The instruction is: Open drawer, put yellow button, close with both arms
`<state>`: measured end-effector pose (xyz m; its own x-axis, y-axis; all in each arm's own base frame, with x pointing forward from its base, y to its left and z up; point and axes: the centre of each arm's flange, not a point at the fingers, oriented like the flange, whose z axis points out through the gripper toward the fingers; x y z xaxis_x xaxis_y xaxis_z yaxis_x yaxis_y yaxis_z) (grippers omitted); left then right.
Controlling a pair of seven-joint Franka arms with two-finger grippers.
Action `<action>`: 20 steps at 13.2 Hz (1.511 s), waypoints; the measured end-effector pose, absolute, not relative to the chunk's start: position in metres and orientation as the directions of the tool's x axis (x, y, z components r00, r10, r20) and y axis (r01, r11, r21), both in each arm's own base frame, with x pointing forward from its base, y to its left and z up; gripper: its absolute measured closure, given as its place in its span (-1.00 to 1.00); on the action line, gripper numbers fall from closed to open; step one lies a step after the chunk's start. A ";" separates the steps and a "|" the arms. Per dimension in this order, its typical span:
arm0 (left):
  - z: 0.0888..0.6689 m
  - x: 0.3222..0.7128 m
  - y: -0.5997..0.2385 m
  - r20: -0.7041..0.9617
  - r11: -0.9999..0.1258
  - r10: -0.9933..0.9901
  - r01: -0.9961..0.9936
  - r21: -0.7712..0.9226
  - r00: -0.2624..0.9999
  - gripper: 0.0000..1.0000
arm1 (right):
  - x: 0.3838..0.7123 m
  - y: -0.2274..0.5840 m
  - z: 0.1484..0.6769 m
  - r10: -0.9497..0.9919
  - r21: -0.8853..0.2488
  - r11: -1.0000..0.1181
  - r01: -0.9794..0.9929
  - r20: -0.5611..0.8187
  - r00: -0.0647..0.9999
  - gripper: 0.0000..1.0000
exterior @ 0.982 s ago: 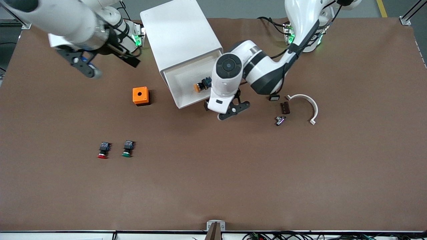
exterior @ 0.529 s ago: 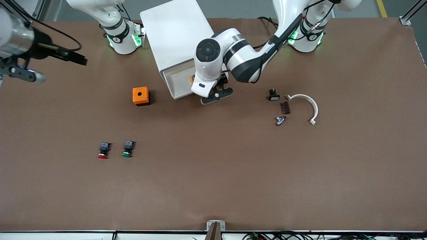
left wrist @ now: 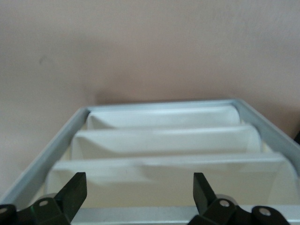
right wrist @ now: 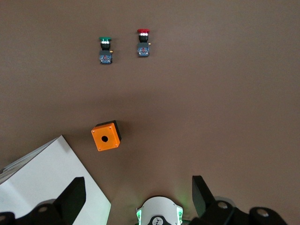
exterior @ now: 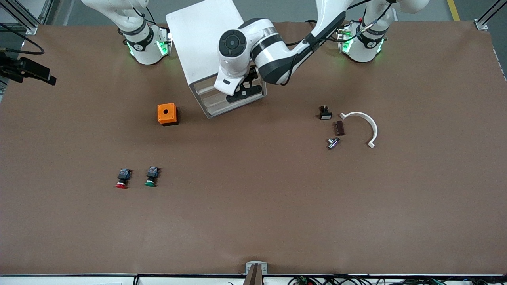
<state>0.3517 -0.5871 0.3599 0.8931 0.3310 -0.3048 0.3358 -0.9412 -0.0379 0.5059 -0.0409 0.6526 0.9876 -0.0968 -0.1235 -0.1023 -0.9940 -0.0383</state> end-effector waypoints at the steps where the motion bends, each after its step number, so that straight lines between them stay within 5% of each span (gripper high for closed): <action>1: 0.359 0.351 -0.587 -0.313 -0.937 0.343 0.348 -0.041 0.886 -1.00 | 0.506 -0.039 0.658 -0.091 -0.038 -0.995 -0.095 -0.099 0.991 -1.00; 8: 0.363 0.373 -0.575 -0.336 -0.907 0.408 0.419 -0.043 0.849 -1.00 | 0.505 -0.028 0.675 -0.072 -0.037 -0.997 -0.073 -0.039 0.997 -1.00; 14: 0.374 0.510 -0.459 -0.181 -0.829 0.555 0.558 -0.038 0.812 -1.00 | 0.508 -0.029 0.675 -0.072 -0.036 -0.997 -0.073 -0.025 0.997 -1.00; 20: 0.438 0.603 -0.295 -0.035 -0.805 0.593 0.592 -0.046 0.804 -1.00 | 0.511 -0.030 0.672 -0.072 -0.023 -0.997 -0.072 -0.028 0.997 -1.00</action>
<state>0.6030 -0.2949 0.4379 0.8042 0.5934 -0.0350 0.5918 -0.8048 -0.0458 0.5110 -0.0298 0.6715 0.9970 -0.0715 -0.0282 -0.0722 -0.9971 -0.0225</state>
